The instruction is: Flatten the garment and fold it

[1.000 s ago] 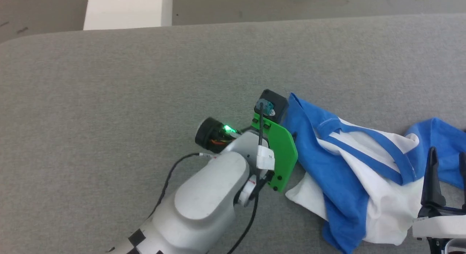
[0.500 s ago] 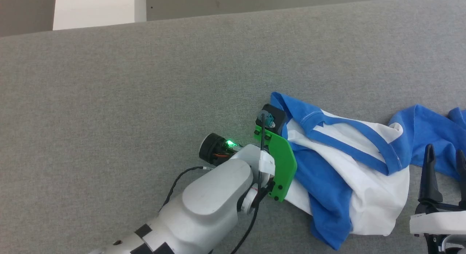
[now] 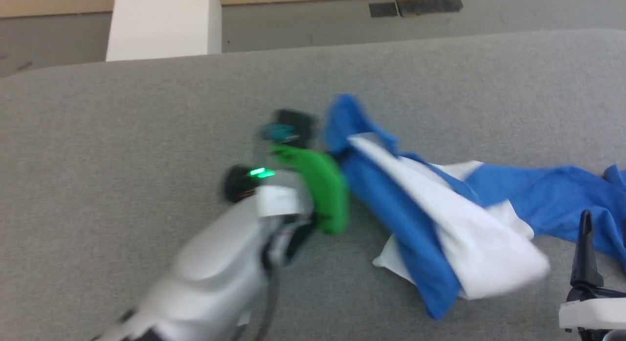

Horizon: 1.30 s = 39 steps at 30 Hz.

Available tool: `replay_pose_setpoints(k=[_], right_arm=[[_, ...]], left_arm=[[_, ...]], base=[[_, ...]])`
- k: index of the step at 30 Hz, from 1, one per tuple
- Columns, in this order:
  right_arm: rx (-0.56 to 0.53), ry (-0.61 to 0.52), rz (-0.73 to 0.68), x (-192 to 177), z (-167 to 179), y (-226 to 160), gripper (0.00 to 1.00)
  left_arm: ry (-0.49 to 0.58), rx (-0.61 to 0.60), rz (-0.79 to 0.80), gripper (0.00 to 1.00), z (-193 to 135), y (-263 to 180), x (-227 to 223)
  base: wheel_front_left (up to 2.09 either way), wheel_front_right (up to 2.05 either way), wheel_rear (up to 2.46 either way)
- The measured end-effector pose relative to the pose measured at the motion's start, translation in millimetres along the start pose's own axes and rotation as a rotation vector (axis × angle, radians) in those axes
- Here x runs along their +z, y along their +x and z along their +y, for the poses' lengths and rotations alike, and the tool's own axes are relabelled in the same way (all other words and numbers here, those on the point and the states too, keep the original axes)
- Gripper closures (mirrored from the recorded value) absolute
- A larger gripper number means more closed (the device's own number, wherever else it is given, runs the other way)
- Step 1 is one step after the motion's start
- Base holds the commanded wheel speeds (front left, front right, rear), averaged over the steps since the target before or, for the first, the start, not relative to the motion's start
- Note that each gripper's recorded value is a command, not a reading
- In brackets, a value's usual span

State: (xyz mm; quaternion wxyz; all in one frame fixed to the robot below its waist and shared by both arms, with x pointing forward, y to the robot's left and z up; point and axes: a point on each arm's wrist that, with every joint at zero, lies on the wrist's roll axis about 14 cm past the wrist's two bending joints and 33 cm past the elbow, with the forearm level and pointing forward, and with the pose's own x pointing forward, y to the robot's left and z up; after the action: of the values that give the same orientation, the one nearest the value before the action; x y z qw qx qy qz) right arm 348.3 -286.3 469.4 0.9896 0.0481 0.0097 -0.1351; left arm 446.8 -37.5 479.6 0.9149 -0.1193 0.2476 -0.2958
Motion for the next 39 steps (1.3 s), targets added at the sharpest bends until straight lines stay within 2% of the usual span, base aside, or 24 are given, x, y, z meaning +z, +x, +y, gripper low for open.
replay_pose_setpoints(k=[7, 8, 9, 10, 14, 17, 20, 25, 30, 34, 39], right_arm=[[0.017, -0.001, 0.002, -1.3, 5.4, 3.5, 0.0], [0.019, -0.002, 0.008, -3.2, 6.2, 4.2, 0.0], [0.022, -0.003, 0.015, -5.7, 7.5, 5.1, 0.0], [0.025, -0.003, 0.022, -8.1, 8.9, 5.9, 0.0], [0.037, -0.002, 0.036, -14.0, 14.3, 11.7, 0.0], [0.042, 0.002, 0.031, -12.8, 16.5, 13.6, 0.0], [0.043, 0.005, 0.027, -11.4, 16.6, 12.9, 0.0], [0.055, 0.013, 0.016, -8.0, 20.8, 12.3, 0.0], [0.065, 0.018, 0.014, -7.3, 24.3, 12.6, 0.0], [0.069, 0.021, 0.024, -10.9, 26.1, 12.7, 0.0], [0.069, 0.026, 0.031, -13.2, 26.3, 12.5, 0.0]], left_arm=[[-0.076, 0.336, 0.063, 1.0, 117.9, -71.4, -45.5], [-0.091, 0.366, 0.075, 0.91, 126.5, -76.7, -53.4], [-0.103, 0.388, 0.091, 0.15, 132.4, -81.0, -63.3], [-0.12, 0.404, 0.096, 0.0, 135.6, -83.3, -70.8], [-0.218, 0.411, 0.02, 0.0, 131.6, -78.9, -73.5], [-0.216, 0.404, -0.058, 0.0, 129.0, -80.4, -58.7], [-0.187, 0.391, -0.117, 0.0, 123.4, -85.6, -41.1], [-0.042, 0.367, -0.151, 0.0, 109.2, -102.7, -15.8], [0.033, 0.299, -0.028, 0.0, 79.0, -109.6, -32.3], [0.018, 0.261, 0.115, 0.0, 62.6, -105.4, -68.8], [-0.002, 0.233, 0.207, 0.0, 49.7, -94.4, -98.8]], base=[[0.0, 0.0, 0.0], [0.0, 0.0, 0.0], [0.0, 0.0, 0.0], [0.0, 0.0, 0.0], [0.0, 0.0, 0.0], [0.0, 0.0, 0.0], [0.0, 0.0, 0.0], [0.0, 0.0, 0.0], [0.0, 0.0, 0.0], [0.0, 0.0, 0.0], [0.0, 0.0, 0.0]])
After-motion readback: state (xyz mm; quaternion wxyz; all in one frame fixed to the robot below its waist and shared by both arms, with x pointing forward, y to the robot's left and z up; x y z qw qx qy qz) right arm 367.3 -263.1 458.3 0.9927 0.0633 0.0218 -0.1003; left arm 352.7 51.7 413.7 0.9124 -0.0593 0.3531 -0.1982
